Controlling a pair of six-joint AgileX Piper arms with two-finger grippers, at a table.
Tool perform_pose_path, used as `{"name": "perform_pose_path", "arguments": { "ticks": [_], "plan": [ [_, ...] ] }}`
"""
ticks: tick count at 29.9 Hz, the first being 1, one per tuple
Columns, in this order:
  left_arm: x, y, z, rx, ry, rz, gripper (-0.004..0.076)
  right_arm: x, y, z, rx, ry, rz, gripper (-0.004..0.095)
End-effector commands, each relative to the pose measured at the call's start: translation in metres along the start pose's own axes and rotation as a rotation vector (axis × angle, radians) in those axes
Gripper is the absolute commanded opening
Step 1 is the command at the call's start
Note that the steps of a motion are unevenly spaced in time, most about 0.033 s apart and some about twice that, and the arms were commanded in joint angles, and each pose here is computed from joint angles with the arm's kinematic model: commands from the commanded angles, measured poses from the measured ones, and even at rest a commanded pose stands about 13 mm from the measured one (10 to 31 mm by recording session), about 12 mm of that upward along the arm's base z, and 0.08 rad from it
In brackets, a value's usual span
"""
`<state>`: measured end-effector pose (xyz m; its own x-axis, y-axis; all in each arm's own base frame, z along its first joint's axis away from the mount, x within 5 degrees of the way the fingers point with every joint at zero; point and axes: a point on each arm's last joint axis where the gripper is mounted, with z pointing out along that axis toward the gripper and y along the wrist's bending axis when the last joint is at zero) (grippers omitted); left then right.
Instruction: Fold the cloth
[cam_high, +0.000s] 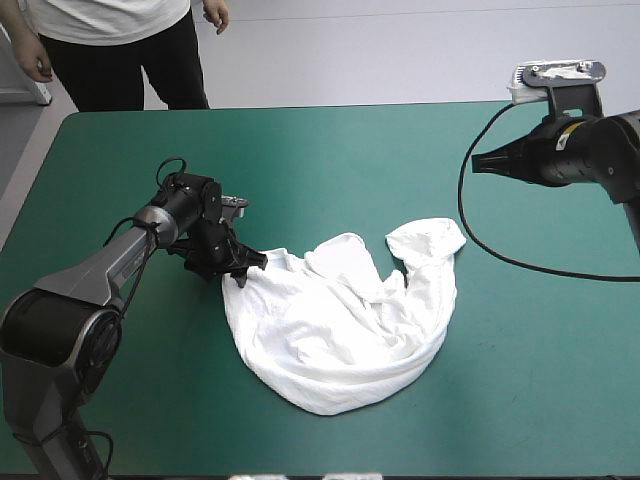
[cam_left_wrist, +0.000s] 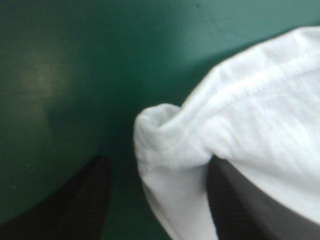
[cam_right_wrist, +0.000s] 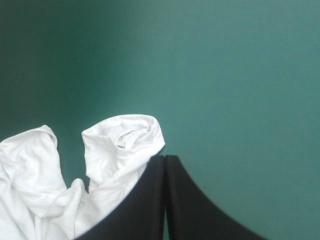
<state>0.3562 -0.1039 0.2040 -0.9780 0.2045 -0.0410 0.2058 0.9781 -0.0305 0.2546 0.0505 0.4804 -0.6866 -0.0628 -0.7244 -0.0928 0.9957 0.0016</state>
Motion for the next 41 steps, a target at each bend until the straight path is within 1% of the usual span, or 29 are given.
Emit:
{"name": "perform_pose_path", "arguments": {
  "ticks": [1, 2, 3, 6, 9, 12, 14, 17, 24, 29, 41],
  "plan": [
    [-0.007, -0.001, 0.004, 0.024, -0.051, -0.01, 0.0168, 0.001, -0.003, -0.015, 0.001, -0.039, 0.007, -0.0011],
    [-0.007, -0.002, 0.004, 0.028, -0.055, -0.012, 0.0052, 0.003, -0.002, -0.011, -0.008, -0.023, 0.009, 0.0],
    [-0.008, -0.002, 0.004, 0.029, -0.063, -0.008, -0.0004, 0.006, -0.001, -0.007, -0.017, -0.004, 0.006, 0.0023],
    [-0.008, -0.002, 0.004, 0.029, -0.065, -0.007, -0.0008, 0.013, 0.003, 0.008, -0.043, 0.055, 0.011, 0.0152],
    [-0.007, -0.002, 0.004, 0.031, -0.053, 0.014, -0.001, 0.017, 0.008, 0.024, -0.077, 0.111, 0.023, 0.033],
    [-0.007, -0.002, 0.004, 0.035, -0.047, 0.022, -0.001, 0.017, 0.01, 0.046, -0.076, 0.167, 0.022, 0.052],
    [-0.007, -0.002, 0.004, 0.035, -0.047, 0.022, -0.001, 0.017, 0.011, 0.066, -0.061, 0.212, 0.015, 0.0577],
    [-0.007, -0.003, 0.004, 0.045, -0.047, 0.021, -0.001, 0.018, 0.014, 0.098, -0.051, 0.278, 0.01, 0.0577],
    [-0.006, -0.006, 0.004, 0.073, -0.047, 0.027, -0.001, 0.023, 0.017, 0.157, -0.034, 0.36, 0.012, 0.0577],
    [-0.006, -0.006, 0.004, 0.073, -0.047, 0.034, -0.001, 0.033, 0.015, 0.201, -0.041, 0.438, 0.042, 0.0577],
    [-0.005, -0.007, 0.004, 0.08, -0.03, 0.034, -0.001, 0.055, 0.016, 0.272, -0.029, 0.503, 0.046, 0.0577]
  ]
}}
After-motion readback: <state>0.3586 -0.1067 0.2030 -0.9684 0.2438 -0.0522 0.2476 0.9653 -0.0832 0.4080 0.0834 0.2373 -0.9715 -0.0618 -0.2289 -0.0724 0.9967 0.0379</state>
